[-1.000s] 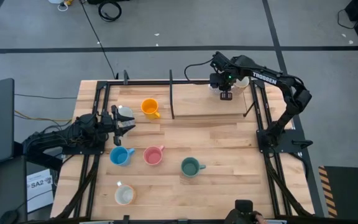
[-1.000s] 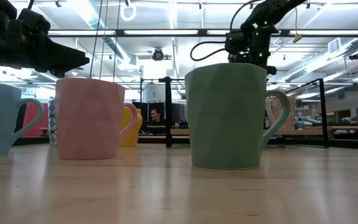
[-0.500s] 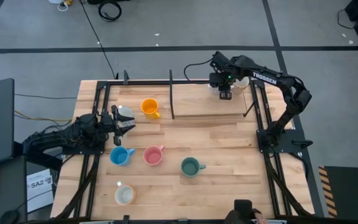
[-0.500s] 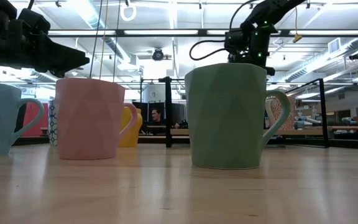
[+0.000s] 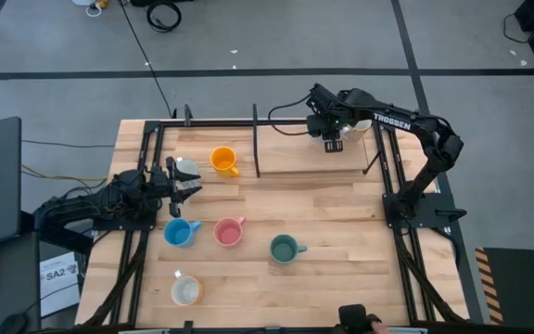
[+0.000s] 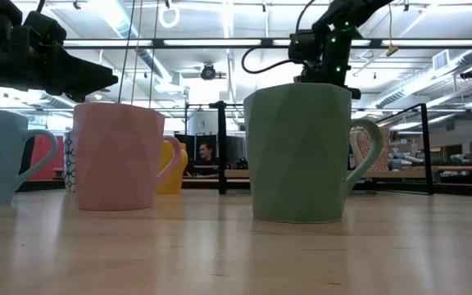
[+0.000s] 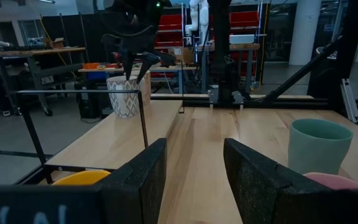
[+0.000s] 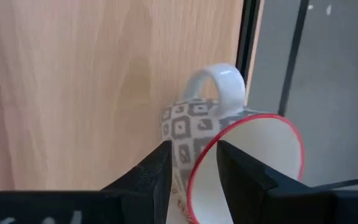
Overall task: Place coffee mugs
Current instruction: Put the gray and white patterned mug on the shelf, then put the yellow mug on the shelf
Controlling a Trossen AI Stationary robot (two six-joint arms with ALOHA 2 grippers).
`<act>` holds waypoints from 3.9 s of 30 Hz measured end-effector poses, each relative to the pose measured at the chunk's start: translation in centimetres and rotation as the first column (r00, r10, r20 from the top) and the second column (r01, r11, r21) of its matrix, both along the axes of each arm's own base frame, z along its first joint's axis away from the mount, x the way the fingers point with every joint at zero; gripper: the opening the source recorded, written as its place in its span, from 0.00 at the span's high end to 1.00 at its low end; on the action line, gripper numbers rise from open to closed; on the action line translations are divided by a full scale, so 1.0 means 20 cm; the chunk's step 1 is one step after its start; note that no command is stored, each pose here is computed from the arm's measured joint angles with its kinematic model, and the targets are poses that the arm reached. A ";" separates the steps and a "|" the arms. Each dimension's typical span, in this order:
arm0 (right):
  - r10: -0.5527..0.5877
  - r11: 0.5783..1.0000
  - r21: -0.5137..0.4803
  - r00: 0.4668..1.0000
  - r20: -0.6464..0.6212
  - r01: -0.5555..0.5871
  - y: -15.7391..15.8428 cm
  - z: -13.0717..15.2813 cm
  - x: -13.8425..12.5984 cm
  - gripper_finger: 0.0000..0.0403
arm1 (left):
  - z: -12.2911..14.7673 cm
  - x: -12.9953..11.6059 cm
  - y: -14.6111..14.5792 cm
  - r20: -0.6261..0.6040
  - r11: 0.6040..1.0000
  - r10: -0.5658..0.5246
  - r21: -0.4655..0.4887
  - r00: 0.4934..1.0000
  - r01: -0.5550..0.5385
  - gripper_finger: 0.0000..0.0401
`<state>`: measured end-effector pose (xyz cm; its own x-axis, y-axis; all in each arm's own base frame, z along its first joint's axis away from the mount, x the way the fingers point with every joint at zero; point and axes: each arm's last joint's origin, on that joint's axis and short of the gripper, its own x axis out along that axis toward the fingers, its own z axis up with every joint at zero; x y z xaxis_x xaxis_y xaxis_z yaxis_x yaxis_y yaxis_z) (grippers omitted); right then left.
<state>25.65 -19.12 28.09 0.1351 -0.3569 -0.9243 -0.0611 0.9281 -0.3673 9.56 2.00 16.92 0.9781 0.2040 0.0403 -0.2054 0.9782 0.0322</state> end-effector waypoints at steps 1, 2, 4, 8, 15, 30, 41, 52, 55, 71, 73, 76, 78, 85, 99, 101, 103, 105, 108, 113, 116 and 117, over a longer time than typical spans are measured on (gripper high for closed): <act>0.017 1.000 -0.016 1.000 -0.013 -0.017 0.01 0.00 0.01 0.67 | 0.00 0.00 0.00 0.000 1.000 0.000 0.000 1.000 0.000 0.58; 0.030 0.999 -0.033 0.999 -0.026 -0.031 0.02 0.00 0.01 0.67 | 0.00 0.00 0.00 0.000 1.000 0.000 0.000 1.000 0.000 0.58; 0.047 0.996 -0.069 0.998 -0.046 -0.050 0.03 0.00 0.03 0.67 | 0.00 0.00 0.00 0.000 1.000 0.000 0.000 1.000 0.000 0.58; 0.064 0.991 -0.112 0.997 -0.046 -0.069 0.06 0.01 0.06 0.67 | 0.00 0.00 0.00 0.003 1.000 0.000 -0.001 1.000 0.000 0.58; 0.117 0.983 -0.141 0.993 0.004 -0.115 0.14 0.02 0.14 0.67 | 0.05 -0.01 0.01 0.102 0.998 0.064 -0.012 0.993 -0.063 0.58; 0.273 0.951 -0.162 0.961 0.049 -0.262 0.39 0.03 0.28 0.67 | 0.27 0.08 0.04 0.028 0.988 0.144 -0.052 0.989 -0.143 0.58; 0.327 0.940 -0.149 0.937 0.120 -0.308 0.44 0.04 0.32 0.67 | 0.46 0.41 0.11 -0.429 0.985 0.127 -0.049 0.894 -0.163 0.58; 0.310 0.950 -0.087 0.934 0.176 -0.299 0.45 0.04 0.32 0.67 | 0.44 0.67 0.22 -0.698 0.965 0.176 -0.019 0.694 -0.263 0.58; 0.289 0.957 -0.069 0.938 0.194 -0.280 0.45 0.04 0.32 0.67 | 0.39 0.71 0.27 -0.738 0.957 0.179 -0.021 0.651 -0.288 0.58; 0.278 0.960 -0.066 0.939 0.204 -0.271 0.45 0.04 0.32 0.67 | 0.17 0.74 0.41 -0.866 0.929 0.139 -0.054 0.480 -0.366 0.58; 0.279 0.960 -0.067 0.938 0.206 -0.270 0.45 0.04 0.32 0.67 | 0.14 0.75 0.42 -0.878 0.927 0.134 -0.053 0.460 -0.372 0.58; 0.279 0.960 -0.067 0.938 0.206 -0.271 0.45 0.04 0.32 0.67 | 0.11 0.76 0.42 -0.890 0.926 0.126 -0.052 0.438 -0.373 0.58; 0.279 0.960 -0.067 0.938 0.206 -0.270 0.45 0.04 0.32 0.67 | 0.10 0.77 0.42 -0.893 0.928 0.112 -0.063 0.437 -0.367 0.59; 0.278 0.960 -0.067 0.938 0.206 -0.270 0.45 0.04 0.32 0.67 | 0.09 0.77 0.41 -0.892 0.934 0.042 -0.125 0.450 -0.335 0.72; 0.278 0.960 -0.067 0.938 0.206 -0.270 0.45 0.04 0.32 0.67 | 0.11 0.76 0.38 -0.894 0.939 0.029 -0.129 0.447 -0.319 0.91; 0.278 0.960 -0.067 0.938 0.206 -0.270 0.45 0.04 0.32 0.67 | 0.12 0.76 0.35 -0.896 0.945 0.014 -0.134 0.444 -0.299 0.91; 0.278 0.960 -0.067 0.938 0.206 -0.270 0.45 0.04 0.32 0.67 | 0.13 0.76 0.32 -0.892 0.952 -0.006 -0.143 0.452 -0.270 0.91; 0.278 0.961 -0.067 0.938 0.206 -0.270 0.45 0.04 0.32 0.67 | 0.14 0.76 0.28 -0.890 0.957 -0.048 -0.170 0.453 -0.233 0.91; 0.278 0.961 -0.068 0.938 0.207 -0.270 0.45 0.04 0.32 0.67 | 0.16 0.77 0.22 -0.874 0.965 -0.096 -0.198 0.476 -0.170 0.91; 0.278 0.960 -0.071 0.937 0.210 -0.269 0.45 0.04 0.33 0.67 | 0.24 0.80 0.14 -0.859 0.973 -0.139 -0.210 0.493 -0.092 0.91; 0.274 0.962 -0.081 0.940 0.205 -0.262 0.45 0.04 0.33 0.67 | 0.32 0.84 0.10 -0.838 0.978 -0.146 -0.204 0.526 -0.053 0.91; 0.272 0.962 -0.084 0.941 0.203 -0.260 0.45 0.04 0.32 0.67 | 0.35 0.84 0.09 -0.836 0.978 -0.152 -0.205 0.527 -0.043 0.91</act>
<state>32.15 -10.19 28.96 0.4213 -0.3306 -0.8445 -0.2191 0.8665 -0.4485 26.44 3.81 23.82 0.5408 0.0570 -0.8392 -0.1232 0.9923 -0.0120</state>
